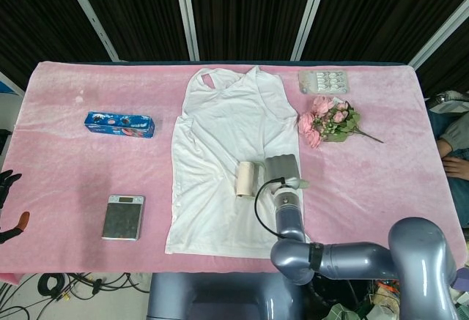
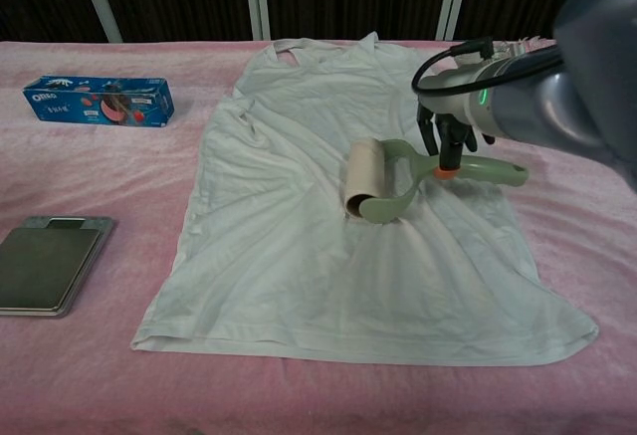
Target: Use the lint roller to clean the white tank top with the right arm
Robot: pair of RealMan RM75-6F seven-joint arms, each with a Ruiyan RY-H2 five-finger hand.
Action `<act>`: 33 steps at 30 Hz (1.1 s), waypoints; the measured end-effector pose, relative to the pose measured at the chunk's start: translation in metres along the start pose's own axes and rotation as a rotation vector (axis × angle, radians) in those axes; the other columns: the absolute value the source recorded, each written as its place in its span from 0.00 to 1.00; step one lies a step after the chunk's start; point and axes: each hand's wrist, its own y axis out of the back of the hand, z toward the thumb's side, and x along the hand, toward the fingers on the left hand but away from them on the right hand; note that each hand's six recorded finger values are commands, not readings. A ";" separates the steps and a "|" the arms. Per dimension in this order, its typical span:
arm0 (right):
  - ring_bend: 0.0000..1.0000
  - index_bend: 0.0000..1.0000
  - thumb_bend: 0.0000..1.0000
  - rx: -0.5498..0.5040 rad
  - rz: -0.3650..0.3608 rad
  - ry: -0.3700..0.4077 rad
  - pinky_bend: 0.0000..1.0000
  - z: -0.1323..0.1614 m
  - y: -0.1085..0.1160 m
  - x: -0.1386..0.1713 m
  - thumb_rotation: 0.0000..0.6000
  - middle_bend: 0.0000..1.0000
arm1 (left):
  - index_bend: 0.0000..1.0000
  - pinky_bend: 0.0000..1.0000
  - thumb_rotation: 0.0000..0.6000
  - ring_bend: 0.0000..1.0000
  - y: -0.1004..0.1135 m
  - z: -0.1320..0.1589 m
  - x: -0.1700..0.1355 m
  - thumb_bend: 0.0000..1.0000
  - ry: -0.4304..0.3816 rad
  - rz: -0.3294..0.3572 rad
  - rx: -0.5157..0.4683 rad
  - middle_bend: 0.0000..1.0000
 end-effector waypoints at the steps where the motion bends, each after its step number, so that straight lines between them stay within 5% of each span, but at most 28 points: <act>1: 0.55 0.69 0.57 0.002 0.004 -0.012 0.52 -0.010 -0.002 0.001 1.00 0.53 | 0.14 0.05 1.00 0.04 0.000 0.000 0.000 0.38 0.000 0.000 0.001 0.09; 15: 0.55 0.69 0.58 0.011 0.027 -0.112 0.52 -0.086 -0.014 0.005 1.00 0.53 | 0.14 0.05 1.00 0.04 -0.001 0.003 0.001 0.38 -0.003 0.003 -0.002 0.09; 33: 0.55 0.69 0.58 0.009 0.021 0.006 0.52 -0.023 -0.003 -0.002 1.00 0.53 | 0.14 0.05 1.00 0.04 -0.001 0.003 0.003 0.38 -0.005 0.000 -0.011 0.09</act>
